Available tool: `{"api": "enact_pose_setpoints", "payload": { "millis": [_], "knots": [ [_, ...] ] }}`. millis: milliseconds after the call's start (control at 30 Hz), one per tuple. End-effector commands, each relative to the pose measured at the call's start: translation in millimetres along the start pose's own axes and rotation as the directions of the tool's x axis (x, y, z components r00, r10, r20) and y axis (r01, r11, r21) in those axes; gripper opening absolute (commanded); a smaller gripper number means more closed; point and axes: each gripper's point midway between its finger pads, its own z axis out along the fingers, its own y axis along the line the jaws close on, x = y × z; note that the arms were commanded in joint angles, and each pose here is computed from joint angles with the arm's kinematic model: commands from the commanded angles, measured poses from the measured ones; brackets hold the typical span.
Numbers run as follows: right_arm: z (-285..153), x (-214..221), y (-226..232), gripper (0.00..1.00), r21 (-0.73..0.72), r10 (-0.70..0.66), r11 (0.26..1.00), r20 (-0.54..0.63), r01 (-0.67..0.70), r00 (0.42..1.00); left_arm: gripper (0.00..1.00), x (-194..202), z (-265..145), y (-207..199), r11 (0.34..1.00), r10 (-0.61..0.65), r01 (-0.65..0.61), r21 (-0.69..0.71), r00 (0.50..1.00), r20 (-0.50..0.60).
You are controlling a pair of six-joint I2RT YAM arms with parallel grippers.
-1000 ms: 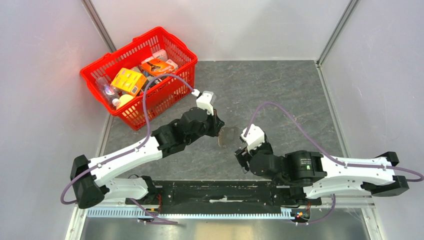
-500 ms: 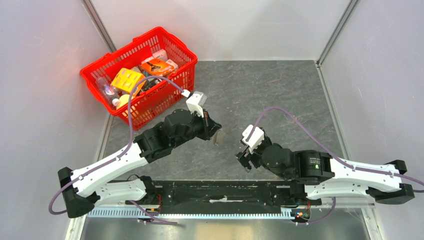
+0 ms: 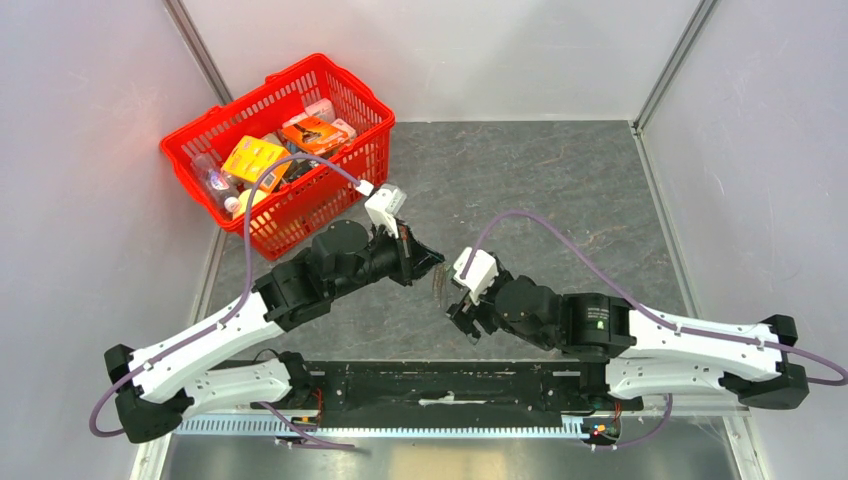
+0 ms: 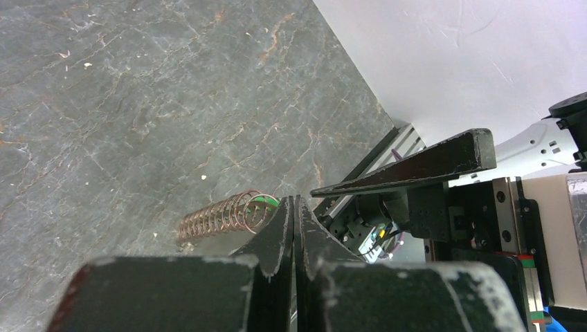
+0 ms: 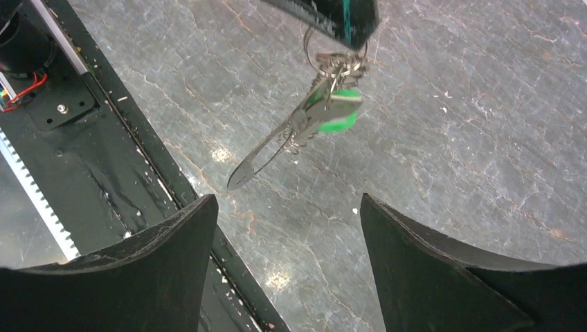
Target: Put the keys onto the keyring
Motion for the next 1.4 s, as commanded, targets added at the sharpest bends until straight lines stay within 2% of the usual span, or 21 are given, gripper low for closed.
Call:
{"api": "enact_pose_setpoints", "payload": {
  "millis": [0, 300, 567, 800, 967, 1167, 1300, 1367],
  "knots": [
    [0.2, -40.2, 0.6, 0.83, -0.005, 0.066, 0.998, 0.111, -0.066, 0.992, 0.02, -17.4, -7.4, -18.0, 0.997, -0.032, 0.029, 0.068, 0.998, 0.053],
    [-2.1, -47.8, 4.3, 0.82, -0.030, 0.139, 0.990, 0.139, -0.136, 0.981, 0.02, -18.2, -7.9, -15.3, 0.998, -0.026, 0.023, 0.056, 0.998, 0.061],
    [11.8, -36.6, 1.1, 0.79, 0.029, 0.126, 0.991, 0.102, -0.129, 0.987, 0.02, -20.5, -10.9, -23.4, 0.995, -0.038, 0.033, 0.091, 0.998, 0.059],
    [12.3, -38.6, -0.4, 0.63, 0.019, 0.136, 0.990, 0.110, -0.139, 0.985, 0.02, -26.2, -20.2, -38.6, 0.986, -0.058, 0.048, 0.160, 0.996, 0.061],
    [15.0, -39.9, -2.1, 0.41, 0.015, 0.150, 0.988, 0.111, -0.152, 0.983, 0.02, -25.5, -23.5, -43.1, 0.981, -0.072, 0.060, 0.185, 0.996, 0.056],
    [14.5, -44.4, -4.5, 0.22, 0.002, 0.170, 0.985, 0.126, -0.172, 0.977, 0.02, -26.1, -27.7, -46.3, 0.977, -0.080, 0.067, 0.204, 0.995, 0.057],
    [15.4, -44.9, -4.1, 0.01, -0.015, 0.192, 0.981, 0.130, -0.192, 0.973, 0.02, -26.7, -29.3, -46.2, 0.977, -0.081, 0.066, 0.205, 0.995, 0.061],
    [15.2, -45.1, -5.7, 0.00, -0.015, 0.207, 0.978, 0.134, -0.207, 0.969, 0.02, -26.3, -29.5, -45.6, 0.977, -0.078, 0.064, 0.203, 0.995, 0.061]
  ]
}}
